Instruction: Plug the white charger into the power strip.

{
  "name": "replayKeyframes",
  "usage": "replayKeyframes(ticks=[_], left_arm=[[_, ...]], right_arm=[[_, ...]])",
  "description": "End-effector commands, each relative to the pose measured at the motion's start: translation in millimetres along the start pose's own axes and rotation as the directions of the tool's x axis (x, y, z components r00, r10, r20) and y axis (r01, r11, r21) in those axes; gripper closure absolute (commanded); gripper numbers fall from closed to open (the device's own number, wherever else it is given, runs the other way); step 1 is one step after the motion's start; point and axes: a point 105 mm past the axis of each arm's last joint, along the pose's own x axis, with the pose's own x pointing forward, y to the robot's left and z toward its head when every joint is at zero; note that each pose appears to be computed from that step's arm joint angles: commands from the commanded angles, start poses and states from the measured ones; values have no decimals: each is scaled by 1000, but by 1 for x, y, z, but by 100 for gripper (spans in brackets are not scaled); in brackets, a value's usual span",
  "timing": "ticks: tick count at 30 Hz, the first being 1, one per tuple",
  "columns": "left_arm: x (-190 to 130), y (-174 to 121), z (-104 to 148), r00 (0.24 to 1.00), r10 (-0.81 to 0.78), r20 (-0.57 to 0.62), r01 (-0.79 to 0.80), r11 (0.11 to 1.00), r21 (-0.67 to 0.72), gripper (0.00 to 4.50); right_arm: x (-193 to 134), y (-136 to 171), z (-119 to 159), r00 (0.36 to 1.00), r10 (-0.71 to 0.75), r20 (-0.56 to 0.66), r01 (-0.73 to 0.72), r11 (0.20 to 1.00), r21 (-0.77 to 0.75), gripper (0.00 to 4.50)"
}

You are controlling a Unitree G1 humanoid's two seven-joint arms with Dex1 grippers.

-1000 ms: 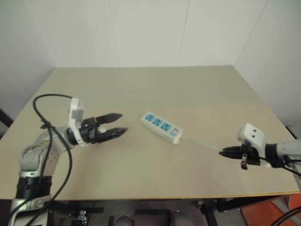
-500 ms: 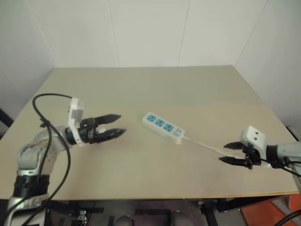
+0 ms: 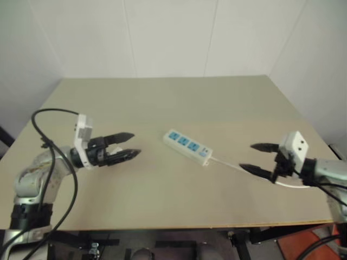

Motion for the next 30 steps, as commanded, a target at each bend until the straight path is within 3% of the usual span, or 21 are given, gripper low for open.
replayKeyframes(ticks=[1,7,12,18,25,30], left_arm=[[-6,1,9,1000,15,14,-15,999,50,0],[-8,3,12,1000,24,16,-25,998,60,0],[-11,3,12,999,33,15,-34,997,65,0],[-12,2,11,999,39,18,-40,997,67,0],[-12,0,7,999,38,20,-39,997,60,0],[-10,-1,6,999,35,23,-36,998,54,0]], right_arm=[[24,14,12,979,-36,203,36,999,6,2],[76,31,-13,959,-126,255,103,989,103,2],[99,30,-24,957,-161,241,140,985,101,2],[102,16,-37,962,-185,199,176,982,62,2],[97,25,-47,985,-74,155,64,996,66,2],[100,21,-51,989,-70,131,63,996,63,2]])
